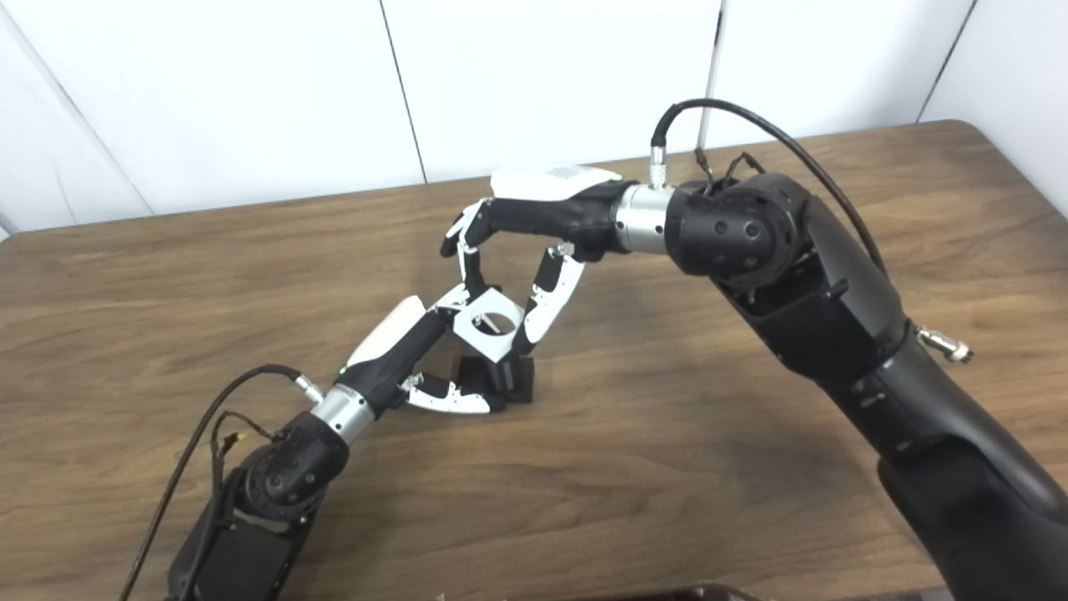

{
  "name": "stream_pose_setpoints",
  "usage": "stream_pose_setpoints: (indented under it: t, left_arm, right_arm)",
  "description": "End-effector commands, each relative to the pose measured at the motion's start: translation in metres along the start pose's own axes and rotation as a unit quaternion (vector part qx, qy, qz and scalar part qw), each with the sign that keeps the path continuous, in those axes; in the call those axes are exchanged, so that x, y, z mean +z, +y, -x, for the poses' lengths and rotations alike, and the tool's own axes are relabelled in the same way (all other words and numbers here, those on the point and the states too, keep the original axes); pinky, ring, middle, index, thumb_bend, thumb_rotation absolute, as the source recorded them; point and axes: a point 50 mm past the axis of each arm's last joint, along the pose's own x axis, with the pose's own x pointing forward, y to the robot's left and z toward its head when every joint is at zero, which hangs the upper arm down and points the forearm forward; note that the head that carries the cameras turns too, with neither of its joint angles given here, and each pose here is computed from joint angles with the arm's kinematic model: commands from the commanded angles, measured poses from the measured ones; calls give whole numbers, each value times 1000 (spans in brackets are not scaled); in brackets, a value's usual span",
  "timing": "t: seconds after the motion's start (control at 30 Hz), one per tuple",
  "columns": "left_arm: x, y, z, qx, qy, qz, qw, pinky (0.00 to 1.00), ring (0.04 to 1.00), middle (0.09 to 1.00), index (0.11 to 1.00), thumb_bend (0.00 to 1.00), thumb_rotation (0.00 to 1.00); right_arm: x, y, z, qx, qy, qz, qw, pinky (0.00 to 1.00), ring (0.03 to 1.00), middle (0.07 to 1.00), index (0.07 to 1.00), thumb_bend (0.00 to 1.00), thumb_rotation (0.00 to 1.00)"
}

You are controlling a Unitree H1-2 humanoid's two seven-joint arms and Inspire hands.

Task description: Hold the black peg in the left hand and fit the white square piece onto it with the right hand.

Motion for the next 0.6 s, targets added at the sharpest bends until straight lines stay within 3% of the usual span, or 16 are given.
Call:
stream_pose_setpoints:
  t: [0.0, 0.57]
  left_arm:
    - [5, 4, -7, -5, -4, -9, 1000, 893, 999, 949, 491, 521, 77]
    - [7, 3, -2, -6, -2, -9, 1000, 895, 996, 947, 491, 521, 77]
  right_arm:
    - [4, -15, -1, -24, -5, 8, 1000, 871, 942, 855, 478, 521, 136]
    - [-15, -3, -16, -32, -6, -34, 999, 870, 953, 858, 478, 521, 136]
